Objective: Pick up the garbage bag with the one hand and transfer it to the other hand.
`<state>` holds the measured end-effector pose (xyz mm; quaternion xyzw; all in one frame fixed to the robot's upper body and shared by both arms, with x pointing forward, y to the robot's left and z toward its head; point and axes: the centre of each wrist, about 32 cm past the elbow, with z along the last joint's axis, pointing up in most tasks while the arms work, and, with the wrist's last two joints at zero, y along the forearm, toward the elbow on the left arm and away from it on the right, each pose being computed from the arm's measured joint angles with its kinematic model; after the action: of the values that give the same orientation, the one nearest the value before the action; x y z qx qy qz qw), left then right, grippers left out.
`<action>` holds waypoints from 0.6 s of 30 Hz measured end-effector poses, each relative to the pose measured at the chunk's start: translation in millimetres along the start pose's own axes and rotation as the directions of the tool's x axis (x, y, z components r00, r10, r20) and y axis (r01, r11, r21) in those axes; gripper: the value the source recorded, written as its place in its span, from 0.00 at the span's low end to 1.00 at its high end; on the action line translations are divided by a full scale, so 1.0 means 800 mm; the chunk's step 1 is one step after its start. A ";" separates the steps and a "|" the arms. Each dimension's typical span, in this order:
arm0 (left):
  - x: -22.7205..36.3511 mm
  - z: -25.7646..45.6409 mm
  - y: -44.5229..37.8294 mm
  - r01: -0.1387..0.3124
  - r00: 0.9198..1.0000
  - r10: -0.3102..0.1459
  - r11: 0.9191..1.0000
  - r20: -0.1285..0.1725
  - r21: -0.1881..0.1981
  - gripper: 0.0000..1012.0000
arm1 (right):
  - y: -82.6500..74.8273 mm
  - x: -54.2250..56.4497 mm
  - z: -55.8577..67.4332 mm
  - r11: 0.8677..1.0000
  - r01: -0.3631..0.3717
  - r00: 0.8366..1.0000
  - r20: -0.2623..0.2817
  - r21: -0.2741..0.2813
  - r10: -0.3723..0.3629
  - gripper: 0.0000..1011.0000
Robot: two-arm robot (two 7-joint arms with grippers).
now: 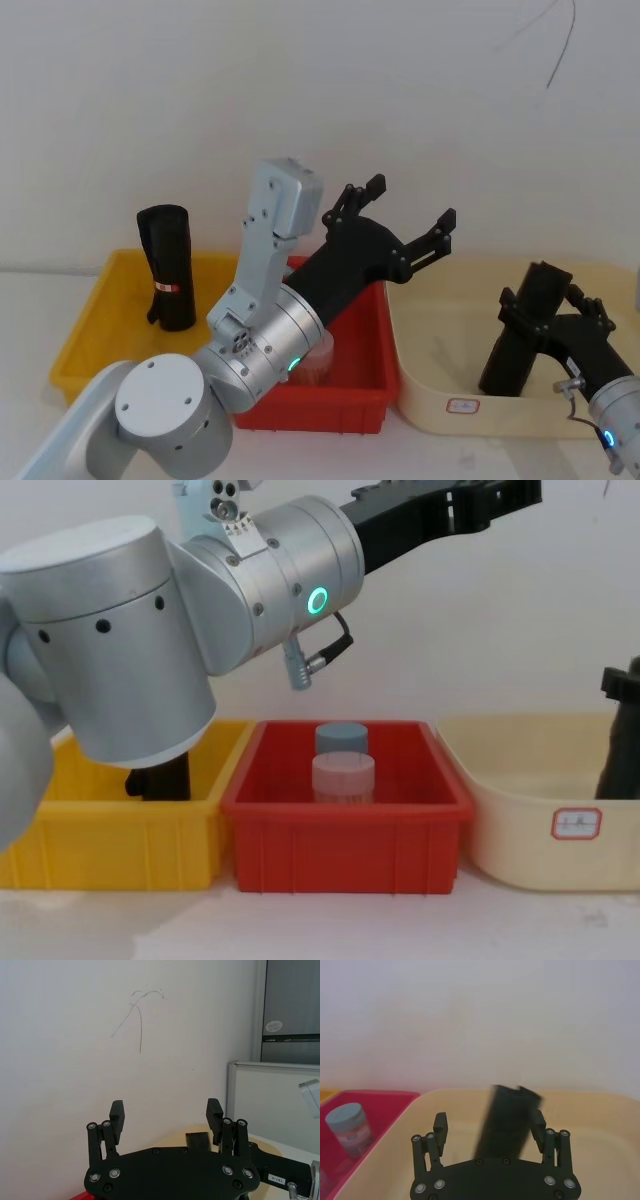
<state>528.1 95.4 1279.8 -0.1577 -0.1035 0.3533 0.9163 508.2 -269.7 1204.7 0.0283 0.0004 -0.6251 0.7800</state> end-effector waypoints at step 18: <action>0.0000 0.0000 0.000 0.000 1.000 0.000 1.000 0.000 0.000 0.99 | -0.010 -0.024 0.036 0.985 -0.116 0.993 0.042 0.124 0.111 0.99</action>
<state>528.0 95.4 1279.8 -0.1576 -0.1035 0.3533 0.9163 495.3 -253.8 1234.1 0.0668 -0.0544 -0.5789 0.8108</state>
